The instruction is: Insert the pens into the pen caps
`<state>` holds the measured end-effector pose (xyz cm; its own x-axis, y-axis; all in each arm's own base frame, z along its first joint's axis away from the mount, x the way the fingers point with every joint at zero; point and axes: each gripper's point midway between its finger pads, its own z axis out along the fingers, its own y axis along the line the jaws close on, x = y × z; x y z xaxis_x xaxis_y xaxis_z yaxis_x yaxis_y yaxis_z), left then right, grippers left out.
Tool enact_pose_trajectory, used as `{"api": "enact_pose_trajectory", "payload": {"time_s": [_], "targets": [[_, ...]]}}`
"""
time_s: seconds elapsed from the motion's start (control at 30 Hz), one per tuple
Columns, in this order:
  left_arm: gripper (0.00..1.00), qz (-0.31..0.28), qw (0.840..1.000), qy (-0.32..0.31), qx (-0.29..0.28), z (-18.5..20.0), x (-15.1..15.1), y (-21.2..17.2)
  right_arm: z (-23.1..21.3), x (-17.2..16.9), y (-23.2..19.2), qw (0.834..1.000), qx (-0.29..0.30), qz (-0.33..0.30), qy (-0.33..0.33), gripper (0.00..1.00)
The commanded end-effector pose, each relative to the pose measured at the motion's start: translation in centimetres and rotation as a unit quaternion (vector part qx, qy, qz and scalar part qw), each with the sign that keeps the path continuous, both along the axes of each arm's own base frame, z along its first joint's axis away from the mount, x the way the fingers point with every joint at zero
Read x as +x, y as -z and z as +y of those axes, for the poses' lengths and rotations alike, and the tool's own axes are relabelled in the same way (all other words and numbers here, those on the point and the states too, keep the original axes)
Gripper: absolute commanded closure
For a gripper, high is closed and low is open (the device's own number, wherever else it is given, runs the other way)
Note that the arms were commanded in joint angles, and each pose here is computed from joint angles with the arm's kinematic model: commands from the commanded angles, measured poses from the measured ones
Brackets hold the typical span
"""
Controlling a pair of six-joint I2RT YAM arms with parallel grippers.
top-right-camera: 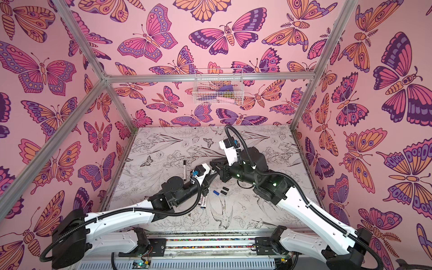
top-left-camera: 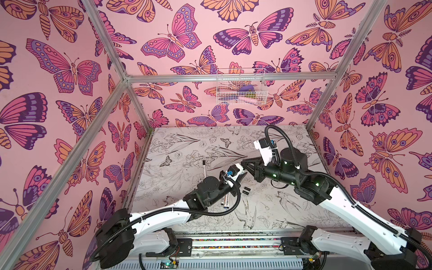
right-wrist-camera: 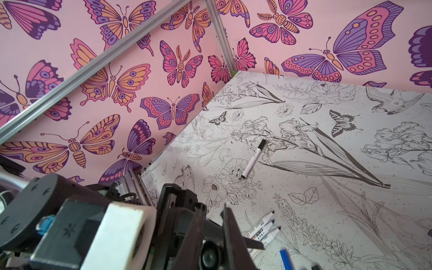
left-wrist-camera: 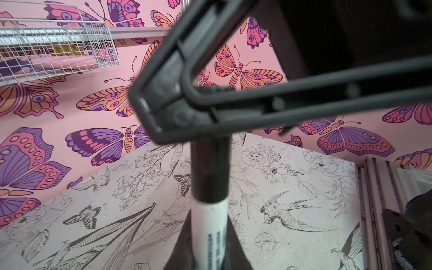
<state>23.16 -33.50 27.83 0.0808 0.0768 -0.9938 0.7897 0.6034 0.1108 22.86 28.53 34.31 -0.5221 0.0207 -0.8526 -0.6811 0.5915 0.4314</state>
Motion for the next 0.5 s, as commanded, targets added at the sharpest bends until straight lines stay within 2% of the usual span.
{"api": "enact_pose_trajectory", "payload": {"time_s": [0.0,0.17,0.3,0.47], "targets": [[1.00,-0.152,0.982,0.030,-0.111,-0.3,-2.1,-11.3,0.1,-0.5,6.2,0.994,-0.046,0.103,0.006,1.00],[1.00,-0.194,0.970,0.040,-0.144,-0.5,-2.7,-14.9,-0.4,-0.8,10.0,0.984,-0.075,0.158,0.026,1.00],[1.00,-0.214,0.960,0.054,-0.172,-0.4,-3.4,-17.6,-1.8,-0.6,12.8,0.974,-0.102,0.189,0.071,1.00],[1.00,-0.213,0.949,0.111,-0.206,0.3,-5.4,-20.6,-3.3,-0.3,14.1,0.965,-0.129,0.201,0.112,1.00]]}}
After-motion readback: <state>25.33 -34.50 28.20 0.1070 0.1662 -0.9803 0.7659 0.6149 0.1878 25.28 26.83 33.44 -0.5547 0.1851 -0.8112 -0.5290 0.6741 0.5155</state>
